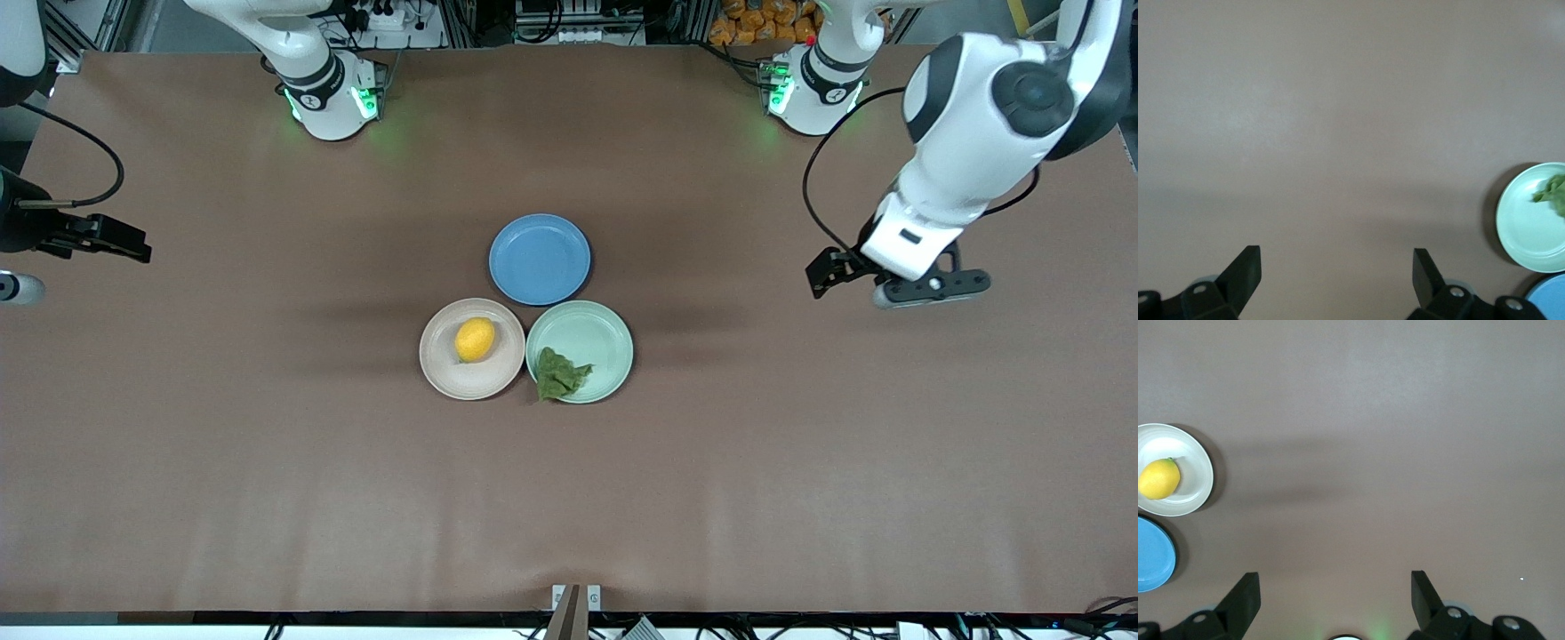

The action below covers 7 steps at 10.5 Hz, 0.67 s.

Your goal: Place lemon and lettuce in plates

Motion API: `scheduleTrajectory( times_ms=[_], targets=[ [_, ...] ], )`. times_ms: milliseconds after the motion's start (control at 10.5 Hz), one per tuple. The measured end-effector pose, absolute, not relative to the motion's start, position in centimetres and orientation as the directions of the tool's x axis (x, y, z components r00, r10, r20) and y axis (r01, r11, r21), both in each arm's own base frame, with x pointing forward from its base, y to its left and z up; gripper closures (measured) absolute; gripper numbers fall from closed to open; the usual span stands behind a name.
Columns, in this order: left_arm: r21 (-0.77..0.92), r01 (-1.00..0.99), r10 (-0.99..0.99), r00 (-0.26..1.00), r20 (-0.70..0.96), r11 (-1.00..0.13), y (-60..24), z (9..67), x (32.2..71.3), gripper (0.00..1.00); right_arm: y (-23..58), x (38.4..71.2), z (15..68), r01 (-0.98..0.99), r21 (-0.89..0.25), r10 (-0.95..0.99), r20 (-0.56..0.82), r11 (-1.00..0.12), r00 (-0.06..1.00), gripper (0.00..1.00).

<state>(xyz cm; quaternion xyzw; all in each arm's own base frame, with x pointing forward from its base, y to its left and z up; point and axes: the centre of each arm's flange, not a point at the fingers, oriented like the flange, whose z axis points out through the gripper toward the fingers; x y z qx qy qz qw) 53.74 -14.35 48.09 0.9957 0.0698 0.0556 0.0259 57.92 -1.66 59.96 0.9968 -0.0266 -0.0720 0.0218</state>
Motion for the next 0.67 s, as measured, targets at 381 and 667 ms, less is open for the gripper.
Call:
scheduleTrajectory(
  times_ms=[381,667],
  targets=[
    [0.053,0.063,0.069,0.991,0.112,-0.997,-11.2,53.0,53.6,0.0,-0.8,58.1,60.5,-0.035,0.044,-0.04,-0.109,-0.998,0.993,0.0],
    [0.04,0.024,0.026,0.997,0.066,-0.999,-10.7,55.3,53.3,0.0,-0.6,58.1,60.8,-0.032,0.042,-0.036,-0.097,-0.999,0.995,0.0]
  ],
)
